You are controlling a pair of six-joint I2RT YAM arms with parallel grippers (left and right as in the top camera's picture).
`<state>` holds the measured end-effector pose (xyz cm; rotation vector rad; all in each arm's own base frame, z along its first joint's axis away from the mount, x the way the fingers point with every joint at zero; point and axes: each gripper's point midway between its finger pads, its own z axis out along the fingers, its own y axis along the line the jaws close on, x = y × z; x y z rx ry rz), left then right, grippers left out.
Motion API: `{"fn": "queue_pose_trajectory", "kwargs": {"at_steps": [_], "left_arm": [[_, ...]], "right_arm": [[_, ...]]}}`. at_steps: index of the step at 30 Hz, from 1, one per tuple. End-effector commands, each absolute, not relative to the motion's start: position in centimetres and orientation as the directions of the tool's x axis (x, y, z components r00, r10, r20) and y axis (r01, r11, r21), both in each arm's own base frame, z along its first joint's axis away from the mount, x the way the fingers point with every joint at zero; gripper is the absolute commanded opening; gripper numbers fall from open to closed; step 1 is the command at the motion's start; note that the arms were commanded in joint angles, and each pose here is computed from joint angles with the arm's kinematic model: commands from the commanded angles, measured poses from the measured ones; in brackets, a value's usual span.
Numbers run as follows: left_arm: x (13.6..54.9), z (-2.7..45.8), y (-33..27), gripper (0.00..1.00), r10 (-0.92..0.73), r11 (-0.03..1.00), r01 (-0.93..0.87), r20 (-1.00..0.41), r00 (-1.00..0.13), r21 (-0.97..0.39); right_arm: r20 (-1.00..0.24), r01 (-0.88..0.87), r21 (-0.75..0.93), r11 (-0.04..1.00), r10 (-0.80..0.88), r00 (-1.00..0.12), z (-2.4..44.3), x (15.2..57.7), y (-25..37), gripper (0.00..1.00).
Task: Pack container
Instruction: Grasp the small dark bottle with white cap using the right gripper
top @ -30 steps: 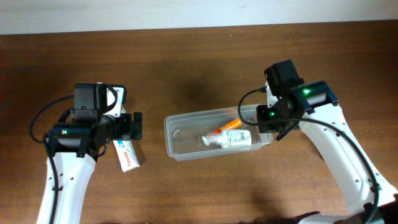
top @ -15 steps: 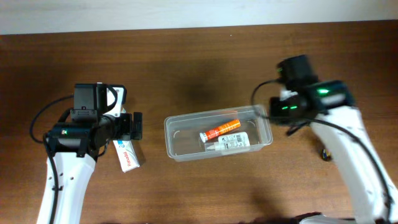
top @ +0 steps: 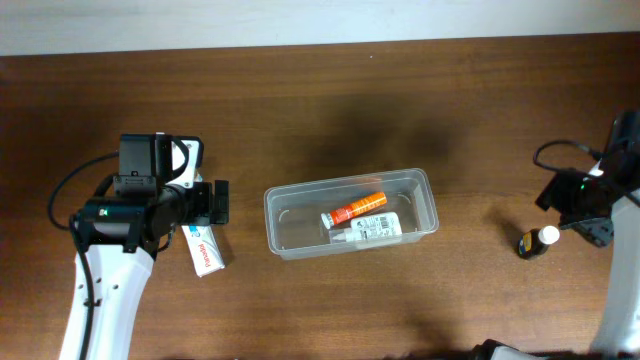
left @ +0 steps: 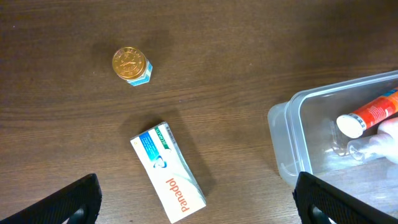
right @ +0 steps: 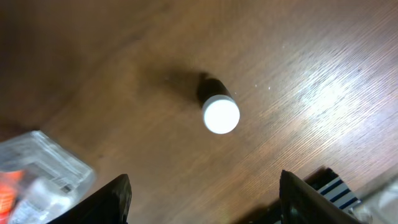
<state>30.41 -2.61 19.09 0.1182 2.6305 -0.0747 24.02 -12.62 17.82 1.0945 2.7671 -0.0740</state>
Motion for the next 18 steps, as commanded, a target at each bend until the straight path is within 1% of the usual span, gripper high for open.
{"fn": "queue_pose_trajectory", "kwargs": {"at_steps": [1,5,11,14,15,18], "left_arm": [[30.7,19.7,-2.9,0.99,0.066,0.994,0.102,-0.501,-0.863,-0.044],[30.7,19.7,-2.9,1.0,0.066,0.994,0.102,-0.501,-0.863,-0.044],[30.6,19.7,-2.9,0.99,0.066,0.994,0.101,-0.498,-0.865,-0.043],[30.6,19.7,-2.9,0.99,0.066,0.994,0.101,-0.497,-0.865,-0.043],[30.5,19.7,-2.9,0.99,0.066,0.994,0.101,-0.495,-0.866,-0.044],[30.4,19.6,-2.9,0.99,0.067,0.994,0.101,-0.491,-0.869,-0.044]], "right_arm": [[-0.069,0.678,0.009,0.735,0.677,-0.733,14.6,23.4,-13.1,0.68],[0.024,0.682,-0.017,0.731,0.683,-0.73,11.8,23.4,-13.4,0.68],[0.109,0.661,-0.035,0.749,0.661,-0.743,9.4,23.5,-13.4,0.68],[0.128,0.66,-0.04,0.75,0.659,-0.741,8.7,23.6,-13.5,0.67],[0.13,0.66,-0.04,0.75,0.659,-0.741,8.6,23.7,-13.5,0.66],[0.127,0.655,-0.039,0.755,0.653,-0.746,8.4,23.8,-13.6,0.58]]}}
